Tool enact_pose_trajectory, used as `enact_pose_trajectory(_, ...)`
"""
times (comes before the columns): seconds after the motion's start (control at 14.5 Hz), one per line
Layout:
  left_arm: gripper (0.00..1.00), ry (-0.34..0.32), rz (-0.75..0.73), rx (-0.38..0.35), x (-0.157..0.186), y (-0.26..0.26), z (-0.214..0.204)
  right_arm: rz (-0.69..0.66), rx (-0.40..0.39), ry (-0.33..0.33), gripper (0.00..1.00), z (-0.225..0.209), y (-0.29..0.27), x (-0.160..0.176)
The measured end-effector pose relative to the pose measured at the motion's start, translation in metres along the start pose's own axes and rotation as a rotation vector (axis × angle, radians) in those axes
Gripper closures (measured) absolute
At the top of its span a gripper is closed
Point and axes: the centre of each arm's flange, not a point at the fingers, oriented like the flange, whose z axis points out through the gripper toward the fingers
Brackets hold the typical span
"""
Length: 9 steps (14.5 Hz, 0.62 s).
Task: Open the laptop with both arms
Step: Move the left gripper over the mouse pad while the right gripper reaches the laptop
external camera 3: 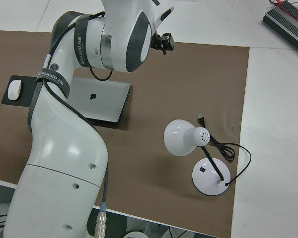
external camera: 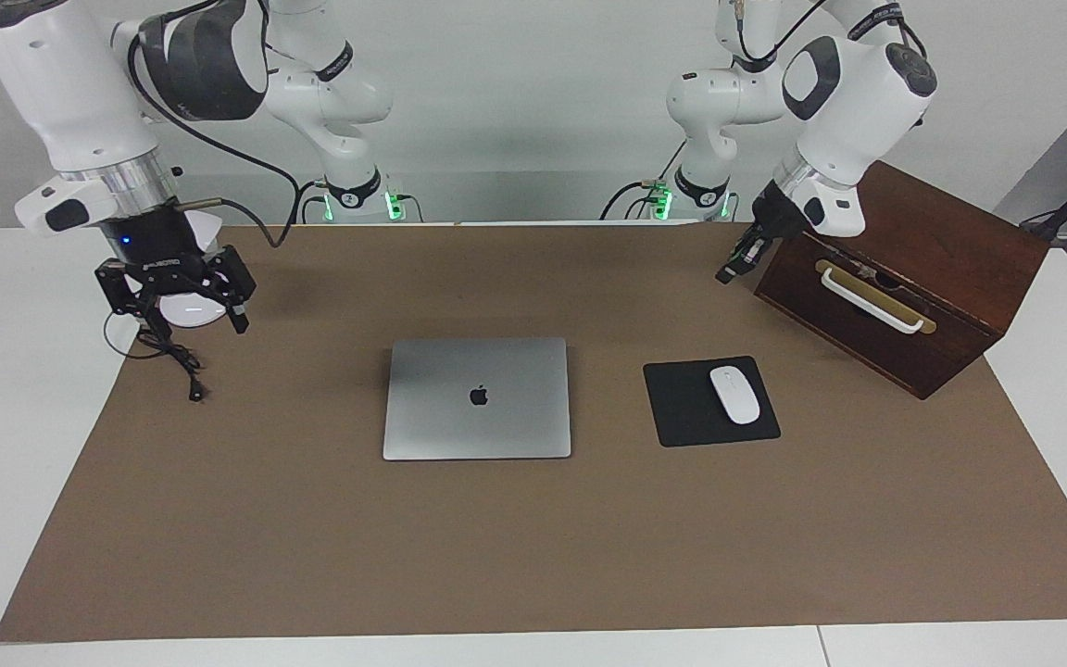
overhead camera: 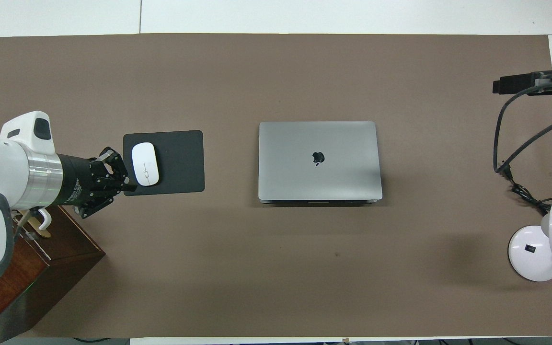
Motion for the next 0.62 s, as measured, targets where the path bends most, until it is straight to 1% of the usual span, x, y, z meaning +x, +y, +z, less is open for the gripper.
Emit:
enact_pose_trajectory(0.14, 0.99, -0.056, -0.057, -0.045, 0.002, -0.004, 0.013, 0.052, 0.080, 0.064, 0.00, 0.021, -0.013, -0.002)
enact_pose_trajectory(0.28, 0.99, -0.141, -0.140, -0.096, 0.004, -0.010, 0.030, 0.122, 0.150, 0.114, 0.00, 0.048, -0.034, -0.011)
enact_pose_trajectory(0.41, 0.99, -0.209, -0.274, -0.157, 0.011, -0.018, 0.049, 0.210, 0.194, 0.132, 0.00, 0.066, -0.058, -0.022)
enact_pose_trajectory(0.62, 0.99, -0.313, -0.513, -0.233, 0.017, -0.028, 0.077, 0.356, 0.266, 0.143, 0.00, 0.073, -0.085, -0.037)
